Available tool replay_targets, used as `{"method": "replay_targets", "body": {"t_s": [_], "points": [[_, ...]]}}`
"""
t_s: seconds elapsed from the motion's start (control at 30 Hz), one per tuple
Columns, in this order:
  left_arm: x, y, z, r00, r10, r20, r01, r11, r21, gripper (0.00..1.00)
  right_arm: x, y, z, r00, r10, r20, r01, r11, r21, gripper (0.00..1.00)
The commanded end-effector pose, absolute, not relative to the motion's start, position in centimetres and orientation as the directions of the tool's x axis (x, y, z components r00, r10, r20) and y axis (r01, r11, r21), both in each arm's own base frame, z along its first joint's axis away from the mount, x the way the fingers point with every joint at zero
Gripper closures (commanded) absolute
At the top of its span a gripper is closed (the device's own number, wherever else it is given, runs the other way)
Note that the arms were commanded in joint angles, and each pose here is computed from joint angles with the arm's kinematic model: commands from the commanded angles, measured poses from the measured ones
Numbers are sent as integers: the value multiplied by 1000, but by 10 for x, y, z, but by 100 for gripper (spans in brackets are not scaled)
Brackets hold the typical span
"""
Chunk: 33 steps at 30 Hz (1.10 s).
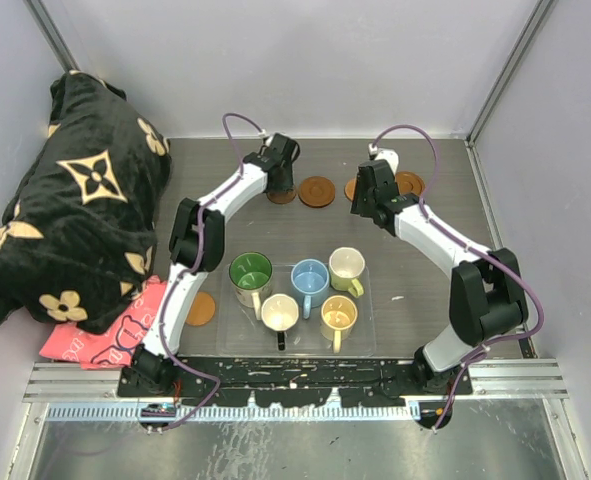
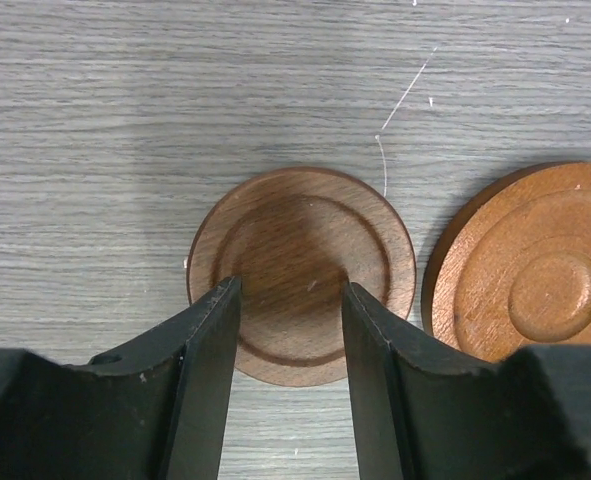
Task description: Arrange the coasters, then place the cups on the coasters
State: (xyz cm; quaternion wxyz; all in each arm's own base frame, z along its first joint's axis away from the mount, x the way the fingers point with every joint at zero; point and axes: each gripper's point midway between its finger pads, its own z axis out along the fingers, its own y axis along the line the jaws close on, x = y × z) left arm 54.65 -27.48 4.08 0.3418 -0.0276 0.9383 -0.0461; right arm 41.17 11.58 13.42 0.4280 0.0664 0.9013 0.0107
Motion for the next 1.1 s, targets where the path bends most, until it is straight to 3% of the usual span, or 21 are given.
{"method": "replay_targets", "body": {"t_s": [0.0, 1.07], "points": [[547, -265, 43, -762, -64, -645, -45, 998, -46, 53, 416, 117, 160, -562, 164, -811, 106, 986, 127, 52], [537, -227, 40, -782, -108, -614, -127, 992, -12, 53, 421, 125, 157, -569, 177, -803, 90, 984, 154, 52]]}}
